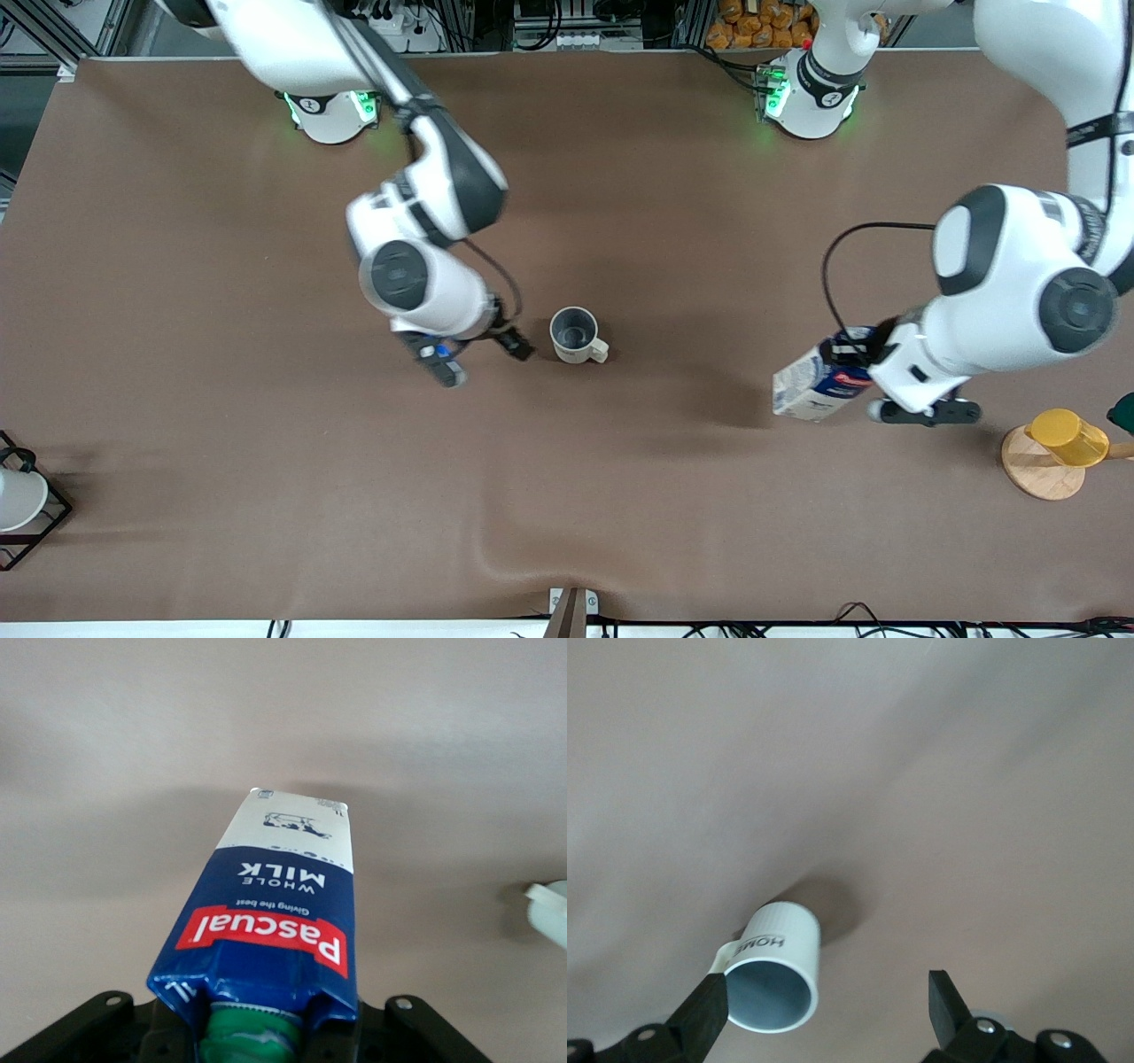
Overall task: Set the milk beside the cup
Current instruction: 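Release the mug and withdraw the right gripper while the left gripper lifts the carton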
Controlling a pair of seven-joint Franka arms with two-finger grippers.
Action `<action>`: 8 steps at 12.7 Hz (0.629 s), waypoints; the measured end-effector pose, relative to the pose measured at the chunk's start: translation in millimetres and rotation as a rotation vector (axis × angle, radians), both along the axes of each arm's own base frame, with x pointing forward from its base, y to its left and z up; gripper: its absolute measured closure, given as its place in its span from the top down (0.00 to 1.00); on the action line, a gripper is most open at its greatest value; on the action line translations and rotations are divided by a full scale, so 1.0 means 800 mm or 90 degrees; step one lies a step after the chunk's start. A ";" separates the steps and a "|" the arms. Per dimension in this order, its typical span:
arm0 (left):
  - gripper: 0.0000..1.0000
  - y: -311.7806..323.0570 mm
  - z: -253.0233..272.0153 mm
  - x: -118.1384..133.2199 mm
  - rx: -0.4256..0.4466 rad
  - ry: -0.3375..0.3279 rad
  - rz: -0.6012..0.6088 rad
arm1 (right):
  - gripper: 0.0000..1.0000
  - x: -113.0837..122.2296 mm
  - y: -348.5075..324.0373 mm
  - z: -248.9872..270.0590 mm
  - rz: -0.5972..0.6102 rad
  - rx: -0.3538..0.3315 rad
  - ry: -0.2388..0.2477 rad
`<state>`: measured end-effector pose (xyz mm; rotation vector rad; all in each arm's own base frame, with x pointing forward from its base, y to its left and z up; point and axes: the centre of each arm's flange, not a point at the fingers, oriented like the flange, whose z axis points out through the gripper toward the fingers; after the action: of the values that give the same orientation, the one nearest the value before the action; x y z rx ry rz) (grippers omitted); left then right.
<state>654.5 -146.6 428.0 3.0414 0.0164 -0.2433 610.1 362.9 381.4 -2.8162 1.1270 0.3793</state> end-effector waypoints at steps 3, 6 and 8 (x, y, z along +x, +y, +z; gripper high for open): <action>0.30 -0.097 0.022 -0.048 0.019 0.049 0.014 | 1.00 0.020 -0.105 0.052 0.077 -0.025 0.018; 0.30 -0.196 0.032 -0.100 0.042 0.066 0.033 | 1.00 0.041 -0.216 0.075 0.160 -0.023 0.024; 0.30 -0.258 0.033 -0.137 0.056 0.073 0.048 | 1.00 0.054 -0.289 0.077 0.213 -0.001 0.025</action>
<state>544.6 -353.3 454.7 3.1008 0.1522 -0.4211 653.2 131.4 443.2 -3.0107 0.6571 0.4568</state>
